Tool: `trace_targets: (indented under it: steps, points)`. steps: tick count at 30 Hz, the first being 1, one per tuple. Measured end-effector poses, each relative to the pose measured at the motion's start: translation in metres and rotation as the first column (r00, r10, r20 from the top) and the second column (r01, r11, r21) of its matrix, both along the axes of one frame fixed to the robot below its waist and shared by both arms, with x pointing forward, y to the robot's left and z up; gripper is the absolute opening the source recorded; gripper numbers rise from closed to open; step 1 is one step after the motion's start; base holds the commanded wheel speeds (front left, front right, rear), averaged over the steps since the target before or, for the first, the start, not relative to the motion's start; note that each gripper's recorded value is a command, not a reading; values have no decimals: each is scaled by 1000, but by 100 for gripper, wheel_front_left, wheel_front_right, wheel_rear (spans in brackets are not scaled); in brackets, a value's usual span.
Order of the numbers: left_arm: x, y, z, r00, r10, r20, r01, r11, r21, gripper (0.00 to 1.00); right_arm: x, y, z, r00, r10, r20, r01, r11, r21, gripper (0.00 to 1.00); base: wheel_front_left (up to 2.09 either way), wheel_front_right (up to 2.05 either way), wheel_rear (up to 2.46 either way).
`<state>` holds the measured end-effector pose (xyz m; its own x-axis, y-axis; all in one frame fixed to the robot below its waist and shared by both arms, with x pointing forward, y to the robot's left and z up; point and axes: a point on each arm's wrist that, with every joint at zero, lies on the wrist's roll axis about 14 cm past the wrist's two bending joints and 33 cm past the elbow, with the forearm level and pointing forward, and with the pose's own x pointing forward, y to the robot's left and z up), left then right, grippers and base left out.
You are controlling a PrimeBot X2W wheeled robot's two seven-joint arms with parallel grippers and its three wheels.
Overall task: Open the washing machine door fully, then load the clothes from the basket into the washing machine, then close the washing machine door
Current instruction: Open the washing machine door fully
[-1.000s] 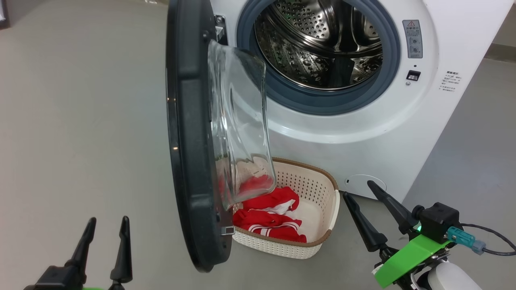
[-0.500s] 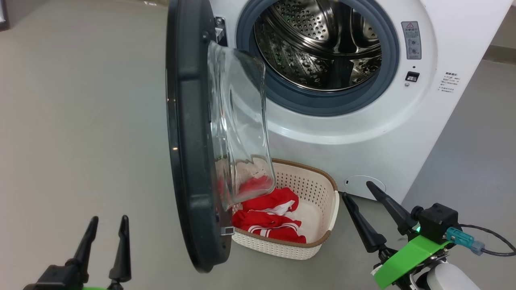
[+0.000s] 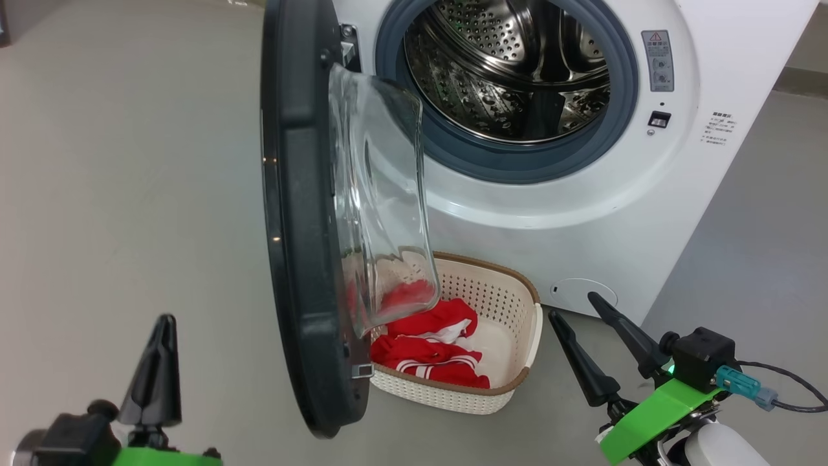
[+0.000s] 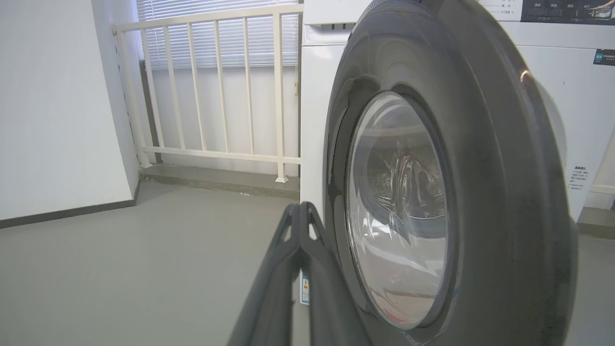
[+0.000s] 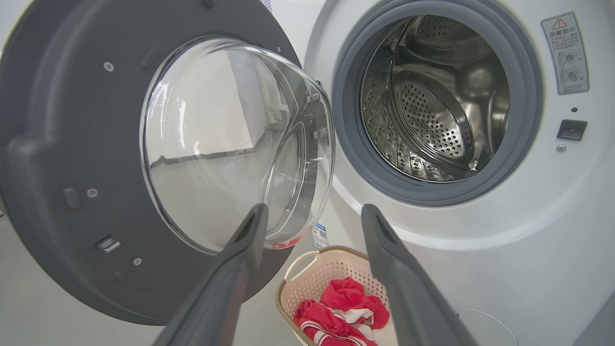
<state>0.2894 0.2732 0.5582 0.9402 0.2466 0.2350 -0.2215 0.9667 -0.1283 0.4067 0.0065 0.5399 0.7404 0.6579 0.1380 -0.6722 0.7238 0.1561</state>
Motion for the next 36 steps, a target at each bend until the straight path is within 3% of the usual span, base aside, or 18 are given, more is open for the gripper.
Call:
trace_targets:
  steps: [8,17,27,36]
  points:
    - [5,-16,62,982,-53,182,43,997,57,0,0,-3,-2,1000,-11,-7,11,1000,4,100,0,0,0]
    - [1,-59,113,925,-179,335,155,983,98,0,1,-9,-4,999,-28,-16,28,1000,10,100,0,0,0]
    - [12,-122,109,883,-361,300,358,931,67,0,1,-16,-7,999,-47,-22,48,999,8,100,0,0,0]
    - [29,-142,62,894,-421,157,429,903,-24,0,2,-25,-10,997,-70,-35,71,997,10,100,0,0,0]
